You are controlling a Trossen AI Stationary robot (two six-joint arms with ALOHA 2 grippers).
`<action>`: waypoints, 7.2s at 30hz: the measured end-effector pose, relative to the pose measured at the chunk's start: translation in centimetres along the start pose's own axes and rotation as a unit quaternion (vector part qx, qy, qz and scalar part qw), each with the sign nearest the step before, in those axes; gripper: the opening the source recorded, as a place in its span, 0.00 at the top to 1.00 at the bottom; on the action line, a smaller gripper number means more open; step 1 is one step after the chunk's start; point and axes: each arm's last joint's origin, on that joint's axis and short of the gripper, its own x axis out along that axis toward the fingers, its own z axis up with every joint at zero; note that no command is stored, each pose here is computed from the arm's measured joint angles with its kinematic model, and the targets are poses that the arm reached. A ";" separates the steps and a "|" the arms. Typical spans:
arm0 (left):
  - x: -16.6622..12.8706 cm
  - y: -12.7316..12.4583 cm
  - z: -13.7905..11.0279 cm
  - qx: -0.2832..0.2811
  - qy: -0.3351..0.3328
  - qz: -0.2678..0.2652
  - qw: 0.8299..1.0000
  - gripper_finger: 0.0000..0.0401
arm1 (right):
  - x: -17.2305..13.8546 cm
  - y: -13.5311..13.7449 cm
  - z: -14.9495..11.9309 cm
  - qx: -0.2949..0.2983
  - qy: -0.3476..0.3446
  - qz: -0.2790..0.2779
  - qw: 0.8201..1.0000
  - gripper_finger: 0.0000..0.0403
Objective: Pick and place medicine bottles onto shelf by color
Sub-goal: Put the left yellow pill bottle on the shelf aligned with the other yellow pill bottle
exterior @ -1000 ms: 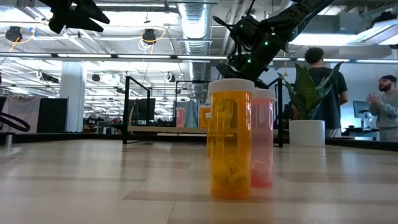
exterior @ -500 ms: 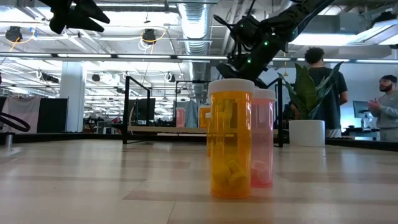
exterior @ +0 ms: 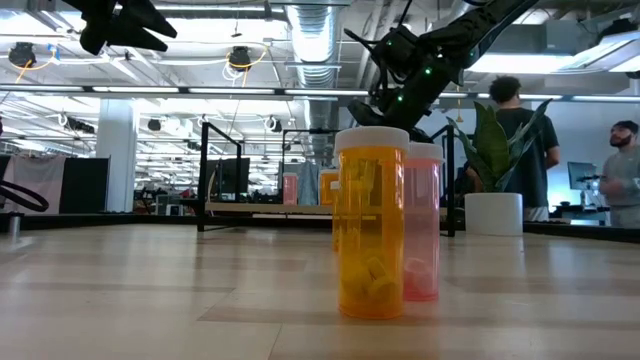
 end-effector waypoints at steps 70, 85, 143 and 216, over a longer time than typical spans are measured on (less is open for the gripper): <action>0.0 0.0 -0.2 -0.020 0.014 -0.011 1.000 0.57 | 1.4 -0.4 0.9 -0.027 0.098 -0.031 0.994 0.62; 0.0 0.0 -0.2 -0.022 0.015 -0.013 1.000 0.57 | 3.2 -0.6 0.2 -0.020 0.105 -0.037 0.994 0.63; 0.0 -0.1 -0.2 -0.045 0.018 -0.019 0.999 0.57 | 3.4 -0.2 1.3 -0.022 0.112 -0.025 0.993 0.63; 0.0 -0.1 -0.2 -0.047 0.023 -0.027 0.998 0.57 | 3.3 1.0 1.1 -0.170 0.079 -0.014 0.982 0.65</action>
